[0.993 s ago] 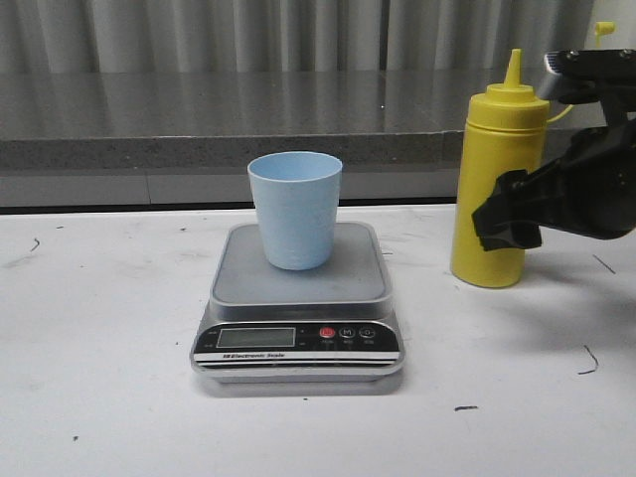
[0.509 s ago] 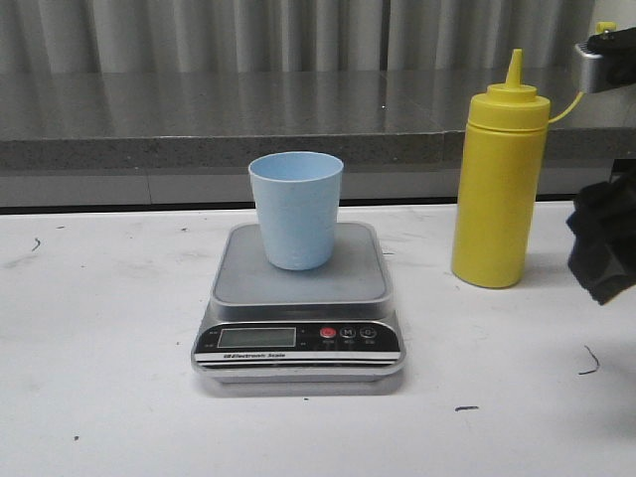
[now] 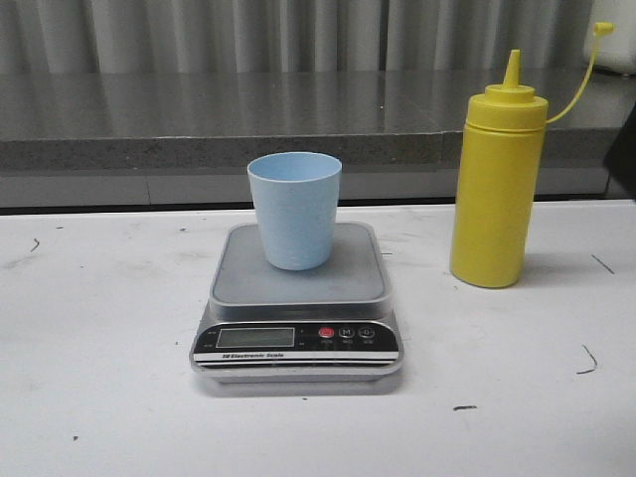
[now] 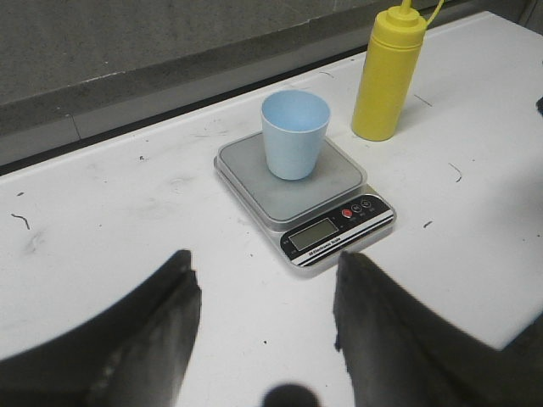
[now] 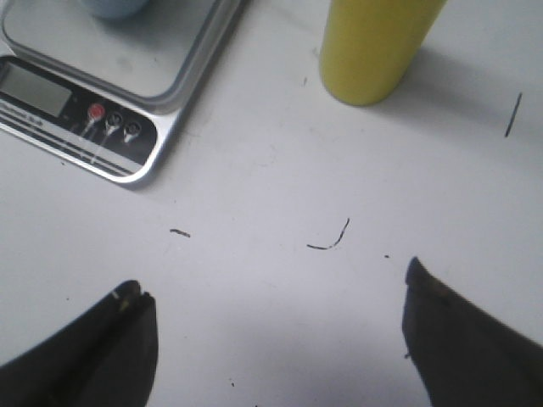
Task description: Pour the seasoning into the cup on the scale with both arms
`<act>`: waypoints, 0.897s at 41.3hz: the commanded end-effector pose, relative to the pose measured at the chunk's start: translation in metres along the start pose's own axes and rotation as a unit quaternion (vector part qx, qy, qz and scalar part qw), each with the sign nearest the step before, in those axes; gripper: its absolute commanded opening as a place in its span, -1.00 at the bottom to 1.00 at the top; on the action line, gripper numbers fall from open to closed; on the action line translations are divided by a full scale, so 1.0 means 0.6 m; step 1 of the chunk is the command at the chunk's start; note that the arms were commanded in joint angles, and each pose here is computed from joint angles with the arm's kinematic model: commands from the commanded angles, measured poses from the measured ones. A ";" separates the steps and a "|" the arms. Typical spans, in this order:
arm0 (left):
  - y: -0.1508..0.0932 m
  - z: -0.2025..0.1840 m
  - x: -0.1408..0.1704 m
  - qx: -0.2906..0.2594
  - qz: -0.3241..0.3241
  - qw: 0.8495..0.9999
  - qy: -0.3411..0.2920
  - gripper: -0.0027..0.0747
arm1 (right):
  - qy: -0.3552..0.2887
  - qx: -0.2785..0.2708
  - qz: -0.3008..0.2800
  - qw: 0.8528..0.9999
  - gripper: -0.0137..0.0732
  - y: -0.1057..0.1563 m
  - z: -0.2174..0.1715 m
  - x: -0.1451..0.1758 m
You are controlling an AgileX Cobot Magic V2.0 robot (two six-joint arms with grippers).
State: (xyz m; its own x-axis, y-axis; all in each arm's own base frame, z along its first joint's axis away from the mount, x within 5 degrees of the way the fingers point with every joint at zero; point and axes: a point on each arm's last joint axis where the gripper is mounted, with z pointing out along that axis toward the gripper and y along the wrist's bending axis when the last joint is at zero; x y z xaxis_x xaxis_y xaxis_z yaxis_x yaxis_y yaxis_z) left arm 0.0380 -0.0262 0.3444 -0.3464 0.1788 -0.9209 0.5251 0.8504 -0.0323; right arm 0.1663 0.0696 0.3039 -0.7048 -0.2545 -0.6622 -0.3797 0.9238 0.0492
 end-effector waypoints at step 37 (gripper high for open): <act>-0.001 -0.006 -0.023 0.003 -0.004 0.999 -0.050 0.01 | -0.197 0.030 -0.011 0.980 0.71 -0.004 -0.156 0.096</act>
State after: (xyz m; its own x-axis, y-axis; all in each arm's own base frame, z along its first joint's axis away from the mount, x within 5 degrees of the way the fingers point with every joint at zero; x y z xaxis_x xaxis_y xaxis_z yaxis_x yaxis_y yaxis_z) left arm 0.0380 -0.0262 0.3444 -0.3472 0.1775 -0.9208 0.5245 0.8507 -0.0338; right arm 0.0677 0.0270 0.3227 -0.4820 -0.1699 -0.8595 -0.3602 0.9327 0.0176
